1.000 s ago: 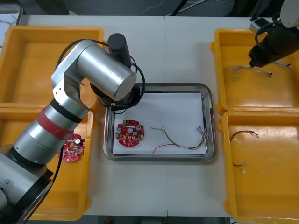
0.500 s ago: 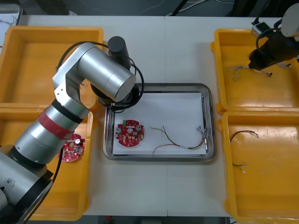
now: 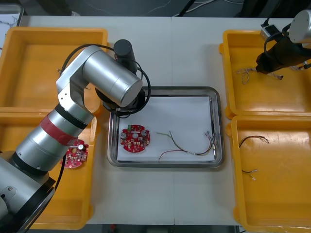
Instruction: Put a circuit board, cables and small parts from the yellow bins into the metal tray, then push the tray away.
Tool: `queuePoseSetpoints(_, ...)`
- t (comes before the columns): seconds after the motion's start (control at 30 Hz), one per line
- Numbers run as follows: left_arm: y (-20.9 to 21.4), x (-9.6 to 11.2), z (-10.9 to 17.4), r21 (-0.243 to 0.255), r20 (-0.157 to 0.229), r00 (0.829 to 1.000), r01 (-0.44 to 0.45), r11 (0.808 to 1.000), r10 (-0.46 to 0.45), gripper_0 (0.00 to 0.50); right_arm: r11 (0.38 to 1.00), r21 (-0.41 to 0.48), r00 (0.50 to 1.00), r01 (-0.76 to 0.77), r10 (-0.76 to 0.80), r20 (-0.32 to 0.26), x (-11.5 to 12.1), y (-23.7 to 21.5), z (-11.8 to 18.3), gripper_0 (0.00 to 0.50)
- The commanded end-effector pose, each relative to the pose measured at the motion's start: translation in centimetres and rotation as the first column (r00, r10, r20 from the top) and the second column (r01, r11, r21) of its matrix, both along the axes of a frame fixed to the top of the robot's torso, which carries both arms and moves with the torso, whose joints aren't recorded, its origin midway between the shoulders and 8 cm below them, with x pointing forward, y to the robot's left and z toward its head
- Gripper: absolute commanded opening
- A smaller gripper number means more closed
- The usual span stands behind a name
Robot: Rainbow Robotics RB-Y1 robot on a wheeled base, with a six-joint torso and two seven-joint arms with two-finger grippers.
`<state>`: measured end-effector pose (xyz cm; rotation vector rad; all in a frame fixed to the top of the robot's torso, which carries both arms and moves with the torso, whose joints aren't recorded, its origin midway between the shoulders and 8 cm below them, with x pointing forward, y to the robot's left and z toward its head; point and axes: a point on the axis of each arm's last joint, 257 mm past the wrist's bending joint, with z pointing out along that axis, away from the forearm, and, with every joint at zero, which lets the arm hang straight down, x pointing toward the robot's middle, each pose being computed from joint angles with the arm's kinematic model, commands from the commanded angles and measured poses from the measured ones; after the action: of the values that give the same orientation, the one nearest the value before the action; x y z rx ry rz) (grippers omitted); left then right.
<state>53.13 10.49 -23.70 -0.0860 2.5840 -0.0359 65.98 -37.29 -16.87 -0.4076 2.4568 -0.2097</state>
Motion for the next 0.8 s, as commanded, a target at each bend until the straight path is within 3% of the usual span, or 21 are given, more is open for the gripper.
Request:
queuePoseSetpoints(0.03,-2.2,0.0,0.5,0.049,0.02,0.991,0.129,0.99,-0.13,0.0,0.999,0.049,0.997,0.002,-0.006,0.079,2.0,1.6,3.3,0.5)
queuePoseSetpoints(0.43,-2.4,0.0,0.3,0.046,0.022,0.991,0.131,0.99,-0.132,0.0,0.998,0.063,0.998,0.022,-0.026,0.065,1.9,1.3,1.5,0.5)
queuePoseSetpoints(0.47,-2.4,0.0,0.3,0.046,0.022,0.991,0.131,0.99,-0.132,0.007,0.998,0.061,0.998,0.022,-0.026,0.064,1.9,1.3,1.5,0.5)
queuePoseSetpoints(0.57,-2.4,0.0,0.3,0.045,0.022,0.991,0.129,0.991,-0.131,0.095,0.998,0.066,0.998,0.022,-0.026,0.062,1.8,1.5,1.4,0.5)
queuePoseSetpoints(0.6,-2.4,0.0,0.3,0.044,0.022,0.991,0.128,0.991,-0.129,0.113,0.997,0.068,0.998,0.021,-0.026,0.062,1.9,1.6,1.4,0.476)
queuePoseSetpoints(0.63,-2.4,0.0,0.4,0.043,0.023,0.991,0.129,0.991,-0.13,0.13,0.998,0.066,0.998,0.022,-0.025,0.057,1.8,1.6,1.3,0.352)
queuePoseSetpoints(0.67,-2.4,0.0,0.3,0.044,0.022,0.991,0.128,0.991,-0.129,0.143,0.997,0.069,0.998,0.023,-0.027,0.056,1.7,1.6,1.3,0.276)
queuePoseSetpoints(0.7,-2.4,0.0,0.3,0.043,0.022,0.992,0.127,0.991,-0.128,0.175,0.997,0.07,0.998,0.025,-0.028,0.051,1.6,1.6,1.2,0.102)
queuePoseSetpoints(0.77,-2.4,0.0,0.4,0.043,0.023,0.991,0.127,0.991,-0.128,0.209,0.997,0.071,0.998,0.023,-0.027,0.05,1.6,1.6,1.2,0.0)
queuePoseSetpoints(0.8,-2.4,-0.1,0.3,0.041,0.021,0.992,0.126,0.991,-0.127,0.236,0.998,0.067,0.998,0.02,-0.023,0.05,1.6,1.7,1.2,0.0)
